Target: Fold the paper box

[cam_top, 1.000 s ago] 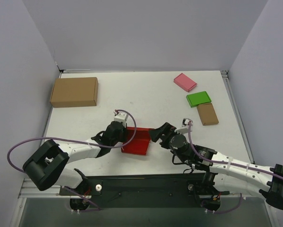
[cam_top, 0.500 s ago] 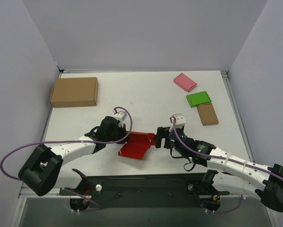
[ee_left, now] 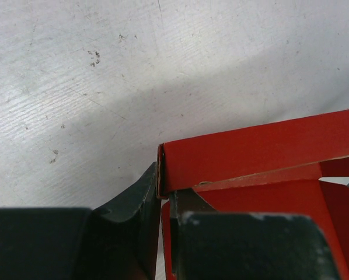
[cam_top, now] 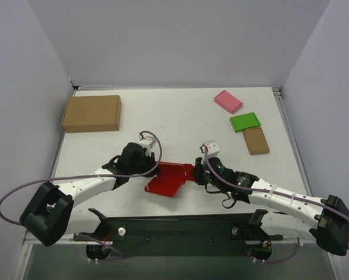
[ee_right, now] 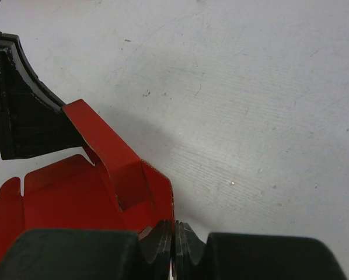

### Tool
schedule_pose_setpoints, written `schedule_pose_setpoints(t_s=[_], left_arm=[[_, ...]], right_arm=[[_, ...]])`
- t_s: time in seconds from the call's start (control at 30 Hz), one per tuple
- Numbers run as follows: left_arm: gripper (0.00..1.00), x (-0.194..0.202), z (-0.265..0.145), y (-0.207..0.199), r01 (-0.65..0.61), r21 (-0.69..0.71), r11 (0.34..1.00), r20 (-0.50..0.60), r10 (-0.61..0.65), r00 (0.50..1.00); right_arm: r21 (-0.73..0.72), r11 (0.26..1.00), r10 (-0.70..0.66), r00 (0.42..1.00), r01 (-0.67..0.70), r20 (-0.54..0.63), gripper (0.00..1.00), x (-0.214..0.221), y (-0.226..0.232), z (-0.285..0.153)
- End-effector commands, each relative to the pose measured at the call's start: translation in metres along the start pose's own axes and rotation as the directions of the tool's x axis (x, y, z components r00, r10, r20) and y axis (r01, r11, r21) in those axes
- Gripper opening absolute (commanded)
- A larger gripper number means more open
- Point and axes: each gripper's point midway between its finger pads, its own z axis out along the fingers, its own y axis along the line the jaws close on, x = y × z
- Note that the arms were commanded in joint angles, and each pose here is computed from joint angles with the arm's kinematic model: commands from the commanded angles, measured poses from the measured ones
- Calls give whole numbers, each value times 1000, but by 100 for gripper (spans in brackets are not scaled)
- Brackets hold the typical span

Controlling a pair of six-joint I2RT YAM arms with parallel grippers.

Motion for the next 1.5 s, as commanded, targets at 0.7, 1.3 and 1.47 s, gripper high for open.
schedule_pose_setpoints(t_s=[0.7, 1.3, 1.47], left_arm=[[0, -32, -12, 34, 11, -242, 970, 81, 9, 997], [59, -46, -31, -6, -30, -7, 1000, 226, 31, 974], [65, -35, -27, -2, -44, -9, 999, 200, 45, 979]], right_arm=[[-63, 998, 31, 997, -27, 73, 0, -11, 16, -14], [5, 987, -160, 982, 161, 104, 0, 15, -3, 11], [19, 981, -195, 974, 194, 114, 0, 16, -9, 12]])
